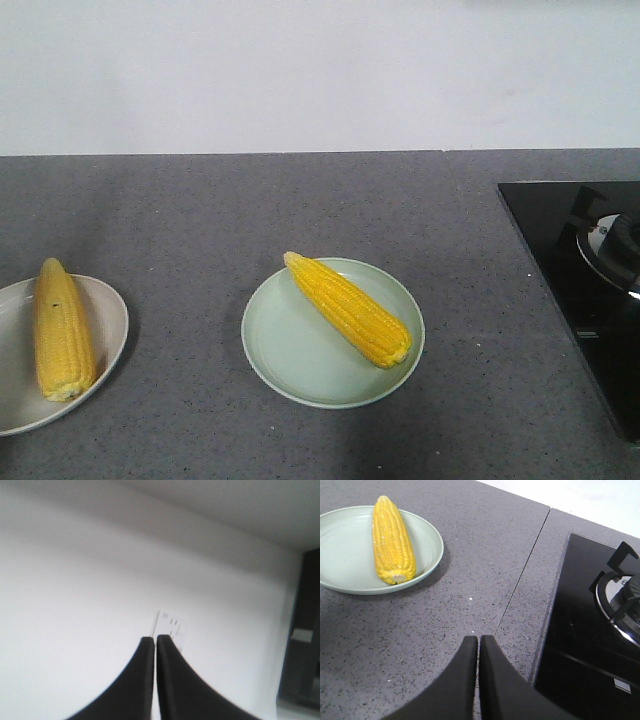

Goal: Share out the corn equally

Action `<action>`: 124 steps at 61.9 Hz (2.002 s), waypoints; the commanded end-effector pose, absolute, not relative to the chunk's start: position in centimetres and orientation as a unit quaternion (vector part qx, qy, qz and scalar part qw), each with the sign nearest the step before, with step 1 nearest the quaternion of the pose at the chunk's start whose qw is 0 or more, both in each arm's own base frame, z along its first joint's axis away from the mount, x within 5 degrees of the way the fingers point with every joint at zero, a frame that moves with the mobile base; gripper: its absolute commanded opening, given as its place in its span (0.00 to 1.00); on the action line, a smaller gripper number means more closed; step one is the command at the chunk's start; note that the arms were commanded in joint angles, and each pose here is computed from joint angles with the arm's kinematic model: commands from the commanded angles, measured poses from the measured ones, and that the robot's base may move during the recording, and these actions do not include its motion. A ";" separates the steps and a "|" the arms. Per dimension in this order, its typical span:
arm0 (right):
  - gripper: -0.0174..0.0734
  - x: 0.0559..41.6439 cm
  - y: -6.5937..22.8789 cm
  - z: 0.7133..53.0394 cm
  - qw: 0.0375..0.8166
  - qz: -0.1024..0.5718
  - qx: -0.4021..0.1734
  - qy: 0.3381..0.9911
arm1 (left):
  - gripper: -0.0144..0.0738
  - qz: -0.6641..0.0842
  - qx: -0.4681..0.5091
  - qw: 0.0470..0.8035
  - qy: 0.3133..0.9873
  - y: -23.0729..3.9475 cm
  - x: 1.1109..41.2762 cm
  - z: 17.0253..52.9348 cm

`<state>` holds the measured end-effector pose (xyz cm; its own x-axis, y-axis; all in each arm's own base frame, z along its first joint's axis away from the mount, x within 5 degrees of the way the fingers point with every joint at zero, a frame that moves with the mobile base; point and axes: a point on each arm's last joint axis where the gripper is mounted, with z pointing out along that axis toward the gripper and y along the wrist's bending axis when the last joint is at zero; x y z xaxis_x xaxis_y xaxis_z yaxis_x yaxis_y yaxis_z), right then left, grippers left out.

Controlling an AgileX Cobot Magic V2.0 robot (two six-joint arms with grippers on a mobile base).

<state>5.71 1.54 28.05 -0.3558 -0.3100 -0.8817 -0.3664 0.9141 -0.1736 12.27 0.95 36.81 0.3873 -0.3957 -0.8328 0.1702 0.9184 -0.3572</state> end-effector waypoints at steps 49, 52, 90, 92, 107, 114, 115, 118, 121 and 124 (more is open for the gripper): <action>0.19 6.0 1.6 29.3 0.564 0.025 -0.201 0.801 | 0.15 -0.144 -0.111 0.696 0.695 -0.4 9.6 22.6; 0.19 6.0 1.6 29.3 0.564 0.025 -0.201 0.801 | 0.15 -0.131 -0.101 0.691 0.704 -0.4 9.6 22.4; 0.19 6.0 1.6 29.3 0.564 0.025 -0.201 0.801 | 0.15 -0.043 0.008 0.650 0.759 -0.7 9.5 21.1; 0.19 6.0 1.6 29.3 0.564 0.025 -0.201 0.801 | 0.15 -0.043 0.008 0.650 0.759 -0.7 9.5 21.1; 0.19 6.0 1.6 29.3 0.564 0.025 -0.201 0.801 | 0.15 -0.043 0.008 0.650 0.759 -0.7 9.5 21.1; 0.19 6.0 1.6 29.3 0.564 0.025 -0.201 0.801 | 0.15 -0.043 0.008 0.650 0.759 -0.7 9.5 21.1; 0.19 6.0 1.6 29.3 0.564 0.025 -0.201 0.801 | 0.15 -0.043 0.008 0.650 0.759 -0.7 9.5 21.1; 0.19 6.0 1.6 29.3 0.564 0.025 -0.201 0.801 | 0.15 -0.043 0.008 0.650 0.759 -0.7 9.5 21.1; 0.19 6.0 1.6 29.3 0.564 0.025 -0.201 0.801 | 0.15 -0.043 0.008 0.650 0.759 -0.7 9.5 21.1; 0.19 6.0 1.6 29.3 0.564 0.025 -0.201 0.801 | 0.15 -0.043 0.008 0.650 0.759 -0.7 9.5 21.1</action>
<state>5.70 1.54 28.04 -0.3563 -0.3101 -0.8814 -0.3664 0.9141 -0.1735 9.17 -0.42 19.66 -0.2365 -0.0365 -0.9710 0.0361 0.9983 -0.0463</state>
